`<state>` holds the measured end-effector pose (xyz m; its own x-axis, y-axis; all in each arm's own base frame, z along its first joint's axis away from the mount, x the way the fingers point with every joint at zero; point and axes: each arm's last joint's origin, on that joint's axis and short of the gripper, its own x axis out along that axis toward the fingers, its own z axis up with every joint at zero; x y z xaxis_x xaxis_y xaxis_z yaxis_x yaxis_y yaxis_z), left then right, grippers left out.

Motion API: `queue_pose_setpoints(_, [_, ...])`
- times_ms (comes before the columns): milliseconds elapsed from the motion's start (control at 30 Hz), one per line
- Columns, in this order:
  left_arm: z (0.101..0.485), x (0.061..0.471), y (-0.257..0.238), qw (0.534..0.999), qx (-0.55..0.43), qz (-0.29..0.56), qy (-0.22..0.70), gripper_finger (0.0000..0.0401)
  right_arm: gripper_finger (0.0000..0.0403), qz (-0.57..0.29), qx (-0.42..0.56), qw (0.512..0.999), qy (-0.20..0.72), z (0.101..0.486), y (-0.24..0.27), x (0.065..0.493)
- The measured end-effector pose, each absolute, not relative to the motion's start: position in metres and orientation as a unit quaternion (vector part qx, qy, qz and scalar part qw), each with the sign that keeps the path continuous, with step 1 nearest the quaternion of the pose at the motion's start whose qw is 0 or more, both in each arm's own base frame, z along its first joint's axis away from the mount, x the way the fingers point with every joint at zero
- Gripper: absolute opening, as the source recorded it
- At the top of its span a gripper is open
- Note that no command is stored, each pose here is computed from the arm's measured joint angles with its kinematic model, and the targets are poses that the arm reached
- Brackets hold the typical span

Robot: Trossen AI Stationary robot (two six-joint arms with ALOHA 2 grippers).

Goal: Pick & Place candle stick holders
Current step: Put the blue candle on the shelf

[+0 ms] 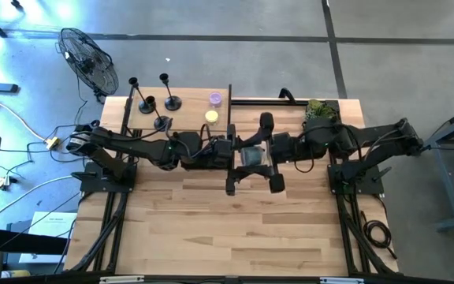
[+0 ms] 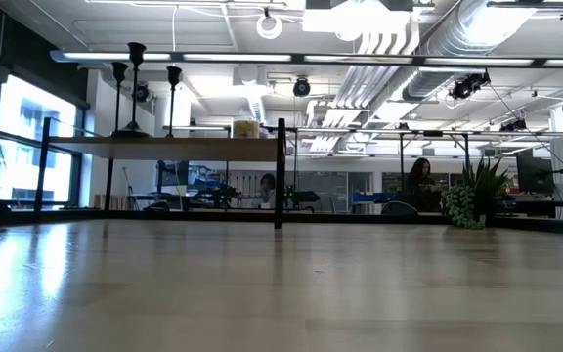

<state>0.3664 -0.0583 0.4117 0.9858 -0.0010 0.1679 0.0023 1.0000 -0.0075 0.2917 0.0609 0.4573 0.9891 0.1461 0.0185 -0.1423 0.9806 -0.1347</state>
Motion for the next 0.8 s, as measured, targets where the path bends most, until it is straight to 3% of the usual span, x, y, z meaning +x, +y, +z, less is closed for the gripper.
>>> queue_pose_setpoints(500, [0.412, 0.365, -0.058, 0.997, -0.004, -0.001, -0.082, 0.0221, 0.0241, 0.084, -0.063, 0.992, -0.069, 0.486, 0.059, 0.250])
queue_pose_setpoints(800, [0.428, 0.351, -0.058, 0.993, -0.040, -0.049, -0.102, 0.0221, 0.0234, 0.084, -0.211, 0.974, 0.022, 0.474, 0.077, 0.220])
